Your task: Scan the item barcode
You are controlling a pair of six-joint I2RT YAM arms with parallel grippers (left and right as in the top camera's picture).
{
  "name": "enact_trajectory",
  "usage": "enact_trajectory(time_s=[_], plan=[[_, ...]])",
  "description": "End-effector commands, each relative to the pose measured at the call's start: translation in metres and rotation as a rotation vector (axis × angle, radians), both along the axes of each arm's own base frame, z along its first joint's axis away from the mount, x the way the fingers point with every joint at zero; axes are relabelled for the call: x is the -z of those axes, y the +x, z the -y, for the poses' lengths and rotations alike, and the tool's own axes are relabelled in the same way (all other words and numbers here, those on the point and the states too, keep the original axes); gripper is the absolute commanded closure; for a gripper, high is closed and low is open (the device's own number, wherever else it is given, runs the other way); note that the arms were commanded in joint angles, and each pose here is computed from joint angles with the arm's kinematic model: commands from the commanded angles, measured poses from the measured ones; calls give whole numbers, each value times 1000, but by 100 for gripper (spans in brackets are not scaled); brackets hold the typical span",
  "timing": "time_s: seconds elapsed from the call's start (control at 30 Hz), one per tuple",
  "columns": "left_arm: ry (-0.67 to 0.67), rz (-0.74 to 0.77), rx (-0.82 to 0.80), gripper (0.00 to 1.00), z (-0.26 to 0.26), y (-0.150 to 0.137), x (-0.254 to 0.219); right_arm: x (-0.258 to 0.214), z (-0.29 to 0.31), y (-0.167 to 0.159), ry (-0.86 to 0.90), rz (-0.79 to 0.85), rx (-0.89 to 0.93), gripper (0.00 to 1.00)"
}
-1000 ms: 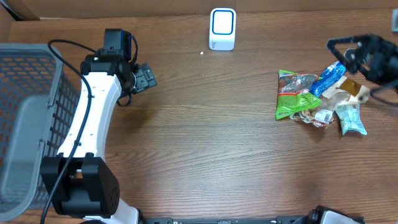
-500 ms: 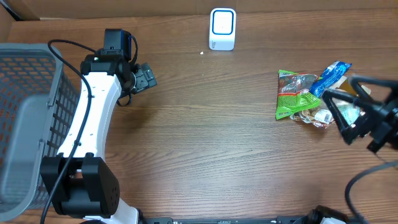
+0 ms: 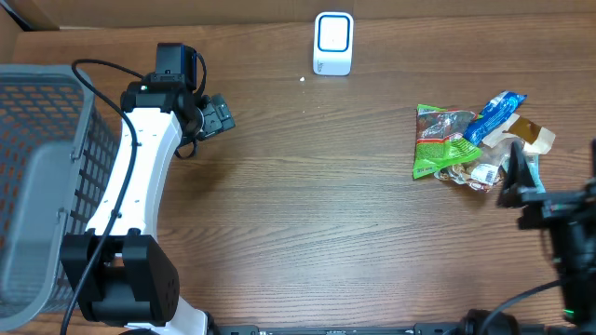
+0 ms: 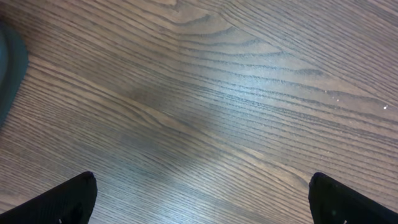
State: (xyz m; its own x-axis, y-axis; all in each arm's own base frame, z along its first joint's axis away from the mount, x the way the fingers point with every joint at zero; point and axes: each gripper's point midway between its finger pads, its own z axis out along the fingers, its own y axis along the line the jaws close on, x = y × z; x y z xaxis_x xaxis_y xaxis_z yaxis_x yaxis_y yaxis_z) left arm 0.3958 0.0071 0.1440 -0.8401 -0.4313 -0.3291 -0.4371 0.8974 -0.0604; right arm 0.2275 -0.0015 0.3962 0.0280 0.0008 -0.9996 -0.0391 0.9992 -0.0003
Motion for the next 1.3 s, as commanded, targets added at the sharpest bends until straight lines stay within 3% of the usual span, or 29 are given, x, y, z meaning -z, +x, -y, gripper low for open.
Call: enact_trajectory(time_s=[0.0, 0.27, 0.5, 1.27], plan=[[0, 5, 0, 0, 2, -1, -1, 58, -3, 12, -69, 31, -4, 0], [0, 5, 0, 0, 2, -1, -1, 146, -29, 15, -73, 88, -126, 0], [0, 5, 0, 0, 2, -1, -1, 212, -37, 16, -68, 16, -167, 0], [0, 5, 0, 0, 2, -1, -1, 221, -44, 14, -32, -25, -208, 0]])
